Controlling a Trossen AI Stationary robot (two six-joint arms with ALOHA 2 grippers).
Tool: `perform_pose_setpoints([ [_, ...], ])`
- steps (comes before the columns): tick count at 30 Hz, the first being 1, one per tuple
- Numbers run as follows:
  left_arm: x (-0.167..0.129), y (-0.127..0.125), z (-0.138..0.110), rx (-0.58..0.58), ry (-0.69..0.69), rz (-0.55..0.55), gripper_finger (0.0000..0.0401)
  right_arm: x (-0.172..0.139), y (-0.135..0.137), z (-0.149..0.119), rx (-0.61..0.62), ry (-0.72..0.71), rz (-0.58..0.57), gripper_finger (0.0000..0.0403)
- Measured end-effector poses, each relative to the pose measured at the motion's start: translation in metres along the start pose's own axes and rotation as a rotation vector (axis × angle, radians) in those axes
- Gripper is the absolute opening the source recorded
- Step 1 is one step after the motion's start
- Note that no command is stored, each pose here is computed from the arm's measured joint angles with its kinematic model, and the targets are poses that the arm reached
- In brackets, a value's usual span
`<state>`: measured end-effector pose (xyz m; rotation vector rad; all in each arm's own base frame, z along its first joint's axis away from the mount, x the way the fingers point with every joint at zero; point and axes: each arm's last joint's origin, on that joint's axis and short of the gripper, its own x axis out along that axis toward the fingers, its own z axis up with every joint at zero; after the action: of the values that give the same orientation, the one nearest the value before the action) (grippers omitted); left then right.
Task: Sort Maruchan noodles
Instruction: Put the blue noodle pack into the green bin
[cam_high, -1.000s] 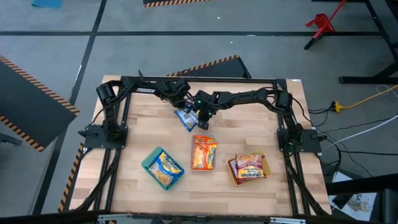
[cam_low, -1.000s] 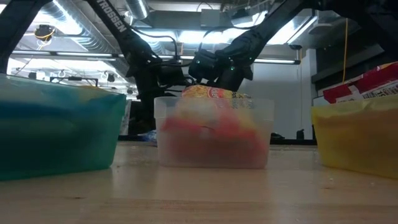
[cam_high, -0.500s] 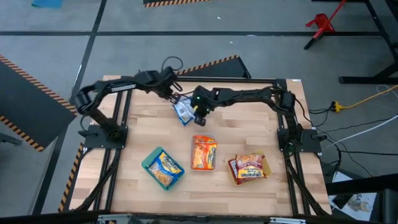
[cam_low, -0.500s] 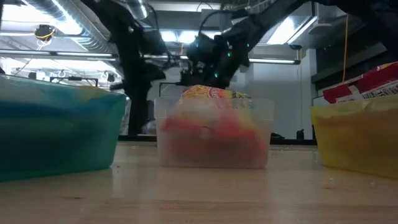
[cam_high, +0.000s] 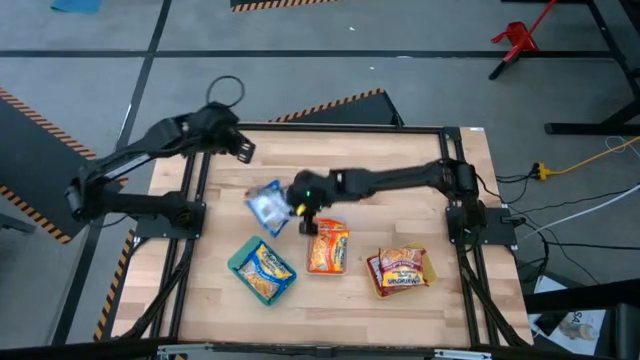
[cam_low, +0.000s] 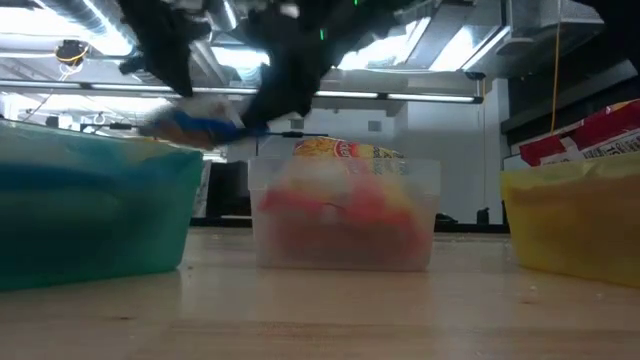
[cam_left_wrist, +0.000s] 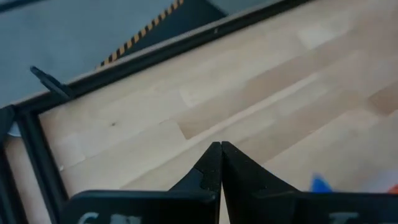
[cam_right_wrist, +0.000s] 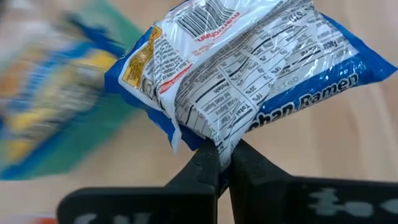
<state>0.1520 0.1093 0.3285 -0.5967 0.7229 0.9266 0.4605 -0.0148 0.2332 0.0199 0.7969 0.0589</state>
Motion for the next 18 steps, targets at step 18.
perform_pose_setpoints([
  [18,-0.079,0.031,-0.027,-0.061,-0.278,-0.083,0.0,0.013,0.143,0.001,-0.126,-0.111,0.125,0.0],
])
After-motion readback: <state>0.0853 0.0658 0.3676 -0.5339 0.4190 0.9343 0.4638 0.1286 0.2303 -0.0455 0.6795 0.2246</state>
